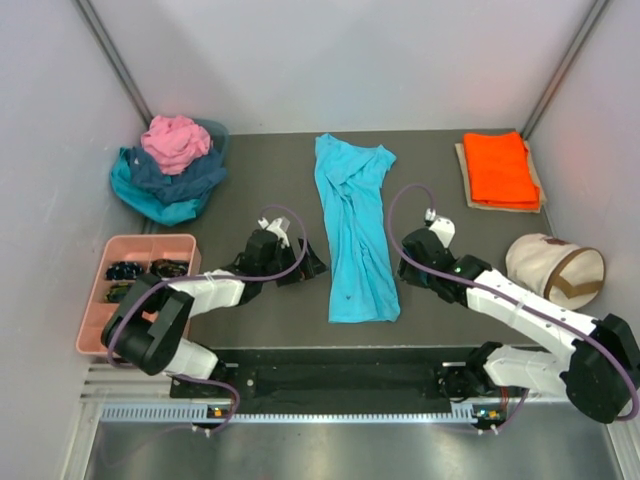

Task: Fold and stack the t-shirts
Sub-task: Fold the tshirt

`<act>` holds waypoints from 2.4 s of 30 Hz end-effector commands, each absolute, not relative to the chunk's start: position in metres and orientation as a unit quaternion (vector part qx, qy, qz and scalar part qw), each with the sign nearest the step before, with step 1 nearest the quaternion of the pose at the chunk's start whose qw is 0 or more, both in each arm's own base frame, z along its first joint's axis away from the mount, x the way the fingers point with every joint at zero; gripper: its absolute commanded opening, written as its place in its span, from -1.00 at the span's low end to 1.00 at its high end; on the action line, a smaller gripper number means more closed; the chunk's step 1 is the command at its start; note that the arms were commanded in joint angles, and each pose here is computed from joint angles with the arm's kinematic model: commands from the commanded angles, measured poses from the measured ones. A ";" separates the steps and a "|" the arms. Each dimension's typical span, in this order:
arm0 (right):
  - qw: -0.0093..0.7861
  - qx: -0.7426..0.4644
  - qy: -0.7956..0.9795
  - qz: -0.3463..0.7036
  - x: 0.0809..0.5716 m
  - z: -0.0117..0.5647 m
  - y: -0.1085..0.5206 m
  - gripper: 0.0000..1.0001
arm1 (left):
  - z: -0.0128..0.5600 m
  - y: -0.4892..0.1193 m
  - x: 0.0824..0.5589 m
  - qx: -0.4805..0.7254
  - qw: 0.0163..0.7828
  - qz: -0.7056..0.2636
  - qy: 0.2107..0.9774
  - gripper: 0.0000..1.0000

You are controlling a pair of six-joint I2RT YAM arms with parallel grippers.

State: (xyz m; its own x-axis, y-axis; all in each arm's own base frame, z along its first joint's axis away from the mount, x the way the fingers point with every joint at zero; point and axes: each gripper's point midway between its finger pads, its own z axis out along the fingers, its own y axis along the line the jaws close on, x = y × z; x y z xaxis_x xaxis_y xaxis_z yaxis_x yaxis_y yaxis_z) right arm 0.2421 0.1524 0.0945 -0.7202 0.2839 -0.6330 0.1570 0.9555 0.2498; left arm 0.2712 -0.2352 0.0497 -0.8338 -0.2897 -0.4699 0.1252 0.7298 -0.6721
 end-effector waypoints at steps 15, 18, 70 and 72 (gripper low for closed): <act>0.355 0.139 0.917 0.120 0.242 0.095 0.158 0.06 | 0.001 -0.247 0.147 -0.004 0.164 -0.337 0.927 0.66; 0.354 0.139 0.917 0.123 0.242 0.095 0.159 0.06 | -0.003 -0.241 0.141 -0.008 0.164 -0.334 0.928 0.19; 0.348 0.134 0.920 0.121 0.246 0.090 0.164 0.08 | 0.023 -0.209 0.124 0.022 0.166 -0.265 0.949 -1.00; 0.346 0.132 0.921 0.121 0.246 0.089 0.164 0.08 | 0.022 -0.206 0.120 0.018 0.164 -0.266 0.950 -1.00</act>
State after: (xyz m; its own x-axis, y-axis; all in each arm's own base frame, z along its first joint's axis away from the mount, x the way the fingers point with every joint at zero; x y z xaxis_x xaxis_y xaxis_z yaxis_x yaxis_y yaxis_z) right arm 0.2321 0.1582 0.0737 -0.7538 0.3081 -0.5804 0.1685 0.9444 0.2824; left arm 0.1323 -0.2126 0.0259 -0.9362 -0.0566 -0.3469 0.1322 0.8578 -0.4968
